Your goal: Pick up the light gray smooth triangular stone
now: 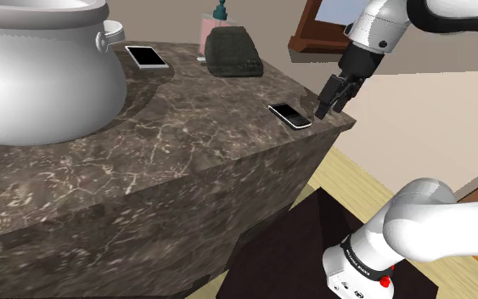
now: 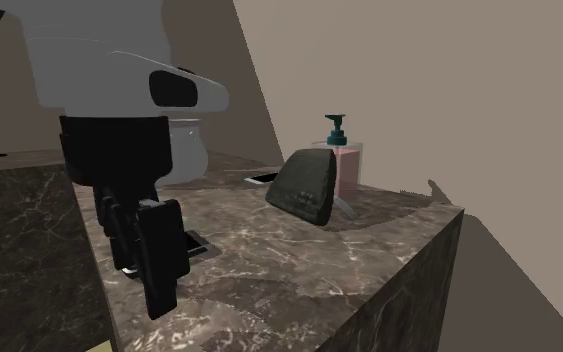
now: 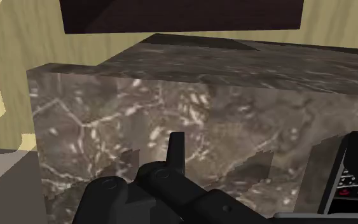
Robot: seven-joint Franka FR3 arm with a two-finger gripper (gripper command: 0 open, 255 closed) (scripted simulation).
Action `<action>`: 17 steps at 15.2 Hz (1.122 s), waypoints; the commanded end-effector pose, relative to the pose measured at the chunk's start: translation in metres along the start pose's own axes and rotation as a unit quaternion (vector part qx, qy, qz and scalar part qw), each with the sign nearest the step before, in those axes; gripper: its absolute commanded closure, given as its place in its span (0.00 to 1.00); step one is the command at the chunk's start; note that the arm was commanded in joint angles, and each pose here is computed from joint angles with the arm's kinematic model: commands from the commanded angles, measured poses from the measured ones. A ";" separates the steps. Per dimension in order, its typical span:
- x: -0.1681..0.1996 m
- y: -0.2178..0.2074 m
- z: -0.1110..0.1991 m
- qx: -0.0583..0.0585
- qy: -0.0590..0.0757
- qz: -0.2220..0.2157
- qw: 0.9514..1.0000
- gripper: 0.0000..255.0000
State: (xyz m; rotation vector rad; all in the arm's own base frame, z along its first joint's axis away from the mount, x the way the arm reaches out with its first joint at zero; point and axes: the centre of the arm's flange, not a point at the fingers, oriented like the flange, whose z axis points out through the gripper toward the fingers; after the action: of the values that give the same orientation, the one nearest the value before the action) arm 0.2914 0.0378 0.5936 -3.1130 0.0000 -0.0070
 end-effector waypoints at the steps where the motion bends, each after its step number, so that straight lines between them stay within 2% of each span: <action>1: 0.000 0.000 0.000 0.000 0.000 0.000 1.000 0.00; 5: 0.044 0.027 -0.006 0.043 0.026 -0.059 0.997 0.00; 9: 0.090 0.049 -0.012 0.085 0.051 -0.118 0.988 0.00; 13: 0.138 0.065 -0.019 0.127 0.077 -0.176 0.973 0.00; 17: 0.187 0.077 -0.027 0.168 0.101 -0.232 0.953 0.00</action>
State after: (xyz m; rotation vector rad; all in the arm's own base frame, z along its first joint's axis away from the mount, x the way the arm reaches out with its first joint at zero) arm 0.4651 -0.0409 0.6182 -2.7164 -0.6095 -0.2813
